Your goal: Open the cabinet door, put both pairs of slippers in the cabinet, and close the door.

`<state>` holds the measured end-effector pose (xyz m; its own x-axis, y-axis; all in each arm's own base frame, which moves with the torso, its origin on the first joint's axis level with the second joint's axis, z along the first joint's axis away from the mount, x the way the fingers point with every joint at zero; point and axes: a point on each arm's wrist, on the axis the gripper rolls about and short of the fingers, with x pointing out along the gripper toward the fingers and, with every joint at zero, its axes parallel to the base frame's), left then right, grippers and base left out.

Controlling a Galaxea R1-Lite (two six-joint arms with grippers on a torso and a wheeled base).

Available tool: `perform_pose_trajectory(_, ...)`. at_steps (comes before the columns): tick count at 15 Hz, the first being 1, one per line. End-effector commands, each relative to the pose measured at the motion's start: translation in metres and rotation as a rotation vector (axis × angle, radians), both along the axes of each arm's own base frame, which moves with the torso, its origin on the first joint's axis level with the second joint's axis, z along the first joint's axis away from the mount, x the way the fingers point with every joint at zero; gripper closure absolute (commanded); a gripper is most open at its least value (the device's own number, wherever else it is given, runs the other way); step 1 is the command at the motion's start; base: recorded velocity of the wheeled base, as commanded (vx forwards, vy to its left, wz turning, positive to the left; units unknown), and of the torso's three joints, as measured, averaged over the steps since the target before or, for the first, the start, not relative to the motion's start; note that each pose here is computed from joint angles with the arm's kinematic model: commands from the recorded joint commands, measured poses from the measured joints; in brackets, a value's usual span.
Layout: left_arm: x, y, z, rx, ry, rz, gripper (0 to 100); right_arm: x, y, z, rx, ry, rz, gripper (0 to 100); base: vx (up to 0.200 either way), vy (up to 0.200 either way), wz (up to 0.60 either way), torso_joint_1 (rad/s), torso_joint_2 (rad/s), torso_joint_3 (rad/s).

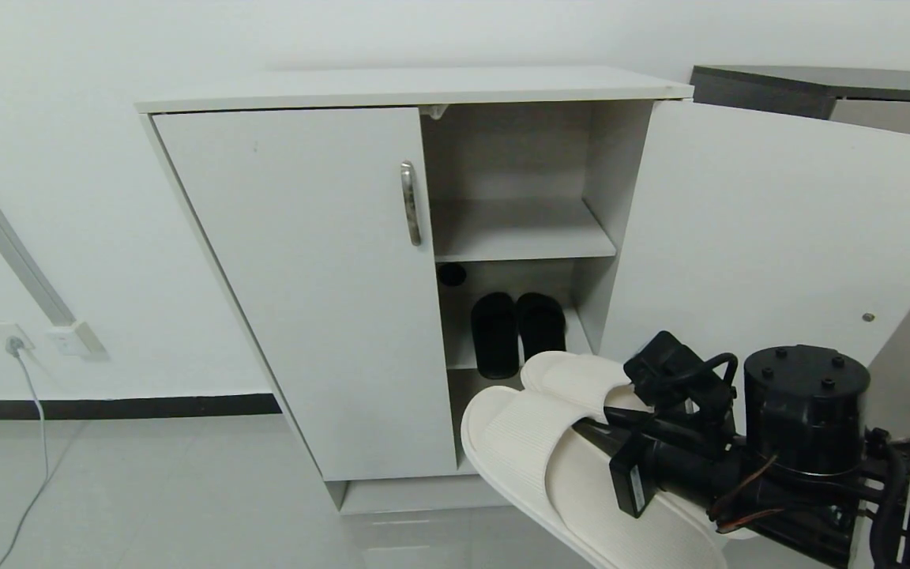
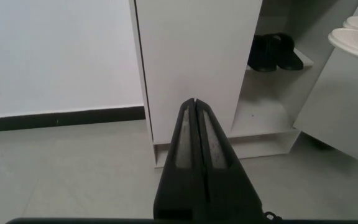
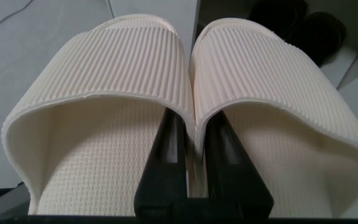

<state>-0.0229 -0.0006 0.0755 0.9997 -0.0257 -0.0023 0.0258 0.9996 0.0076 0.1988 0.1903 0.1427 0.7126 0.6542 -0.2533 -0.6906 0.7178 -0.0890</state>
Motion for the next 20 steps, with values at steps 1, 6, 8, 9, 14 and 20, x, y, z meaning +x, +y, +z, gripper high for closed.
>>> perform_pose_trajectory(1, 0.000, 0.000, 0.000, 0.000, 0.001, 0.000, 100, 0.001, 0.001, -0.002, -0.005, 0.004, 0.001, 100, 0.000, 0.000, 0.00, 0.012, 0.09, 0.090)
perform_pose_trajectory(6, 0.000, 0.000, 0.000, 0.000, 0.001, 0.000, 100, 0.001, 0.001, -0.005, -0.013, 0.011, -0.001, 100, 0.000, 0.000, 0.00, -0.001, 0.01, 0.010)
perform_pose_trajectory(8, 0.000, 0.000, 0.000, -0.003, -0.001, 0.001, 100, 0.000, 0.001, -0.005, -0.014, 0.012, 0.001, 100, 0.000, 0.000, 0.00, 0.000, 0.00, 0.000)
perform_pose_trajectory(9, 0.000, 0.000, 0.000, -0.003, 0.002, 0.001, 100, -0.001, 0.001, -0.005, -0.014, 0.012, -0.001, 100, 0.000, 0.000, 0.00, 0.000, 0.00, 0.000)
perform_pose_trajectory(14, 0.000, 0.000, 0.000, -0.005, 0.001, 0.001, 100, 0.004, 0.005, -0.012, -0.021, 0.009, -0.053, 100, 0.000, 0.000, 0.00, 0.000, 0.00, 0.000)
perform_pose_trajectory(20, 0.000, 0.000, 0.000, -0.002, -0.001, 0.000, 100, 0.035, 0.103, -0.050, 0.080, 0.088, -0.531, 100, 0.000, 0.000, 0.00, 0.000, 0.00, 0.000)
